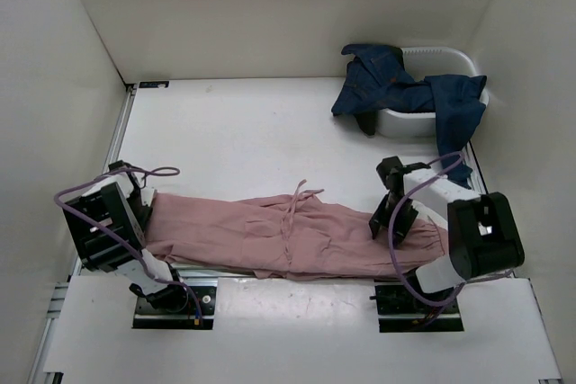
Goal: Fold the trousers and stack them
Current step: Fold the trousers
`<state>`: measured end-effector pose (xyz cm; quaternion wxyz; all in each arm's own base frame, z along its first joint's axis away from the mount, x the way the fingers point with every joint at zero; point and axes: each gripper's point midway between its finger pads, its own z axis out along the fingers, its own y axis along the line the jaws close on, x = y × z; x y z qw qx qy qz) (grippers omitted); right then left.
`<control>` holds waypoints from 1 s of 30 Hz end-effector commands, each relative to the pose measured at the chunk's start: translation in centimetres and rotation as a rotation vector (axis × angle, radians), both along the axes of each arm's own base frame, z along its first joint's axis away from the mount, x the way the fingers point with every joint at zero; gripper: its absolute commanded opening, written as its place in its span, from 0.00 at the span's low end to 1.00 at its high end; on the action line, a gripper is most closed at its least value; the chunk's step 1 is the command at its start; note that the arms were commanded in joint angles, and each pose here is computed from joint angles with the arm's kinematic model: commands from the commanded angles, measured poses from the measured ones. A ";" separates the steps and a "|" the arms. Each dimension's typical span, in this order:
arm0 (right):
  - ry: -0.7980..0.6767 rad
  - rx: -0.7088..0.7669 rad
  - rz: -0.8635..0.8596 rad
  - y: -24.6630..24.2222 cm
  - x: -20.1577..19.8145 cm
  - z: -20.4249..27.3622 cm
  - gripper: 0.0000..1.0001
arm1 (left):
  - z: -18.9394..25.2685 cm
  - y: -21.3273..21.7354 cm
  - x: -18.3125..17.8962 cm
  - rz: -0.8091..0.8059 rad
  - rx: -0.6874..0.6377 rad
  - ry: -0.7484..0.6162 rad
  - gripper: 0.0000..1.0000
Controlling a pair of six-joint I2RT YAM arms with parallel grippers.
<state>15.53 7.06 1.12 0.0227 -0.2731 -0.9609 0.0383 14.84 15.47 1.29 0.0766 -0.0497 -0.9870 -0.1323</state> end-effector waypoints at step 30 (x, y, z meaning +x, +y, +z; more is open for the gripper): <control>-0.571 -0.067 -0.288 -5.8 15.3 7.2 0.99 | 1.2 -2.2 12.1 0.080 -0.138 -0.316 0.52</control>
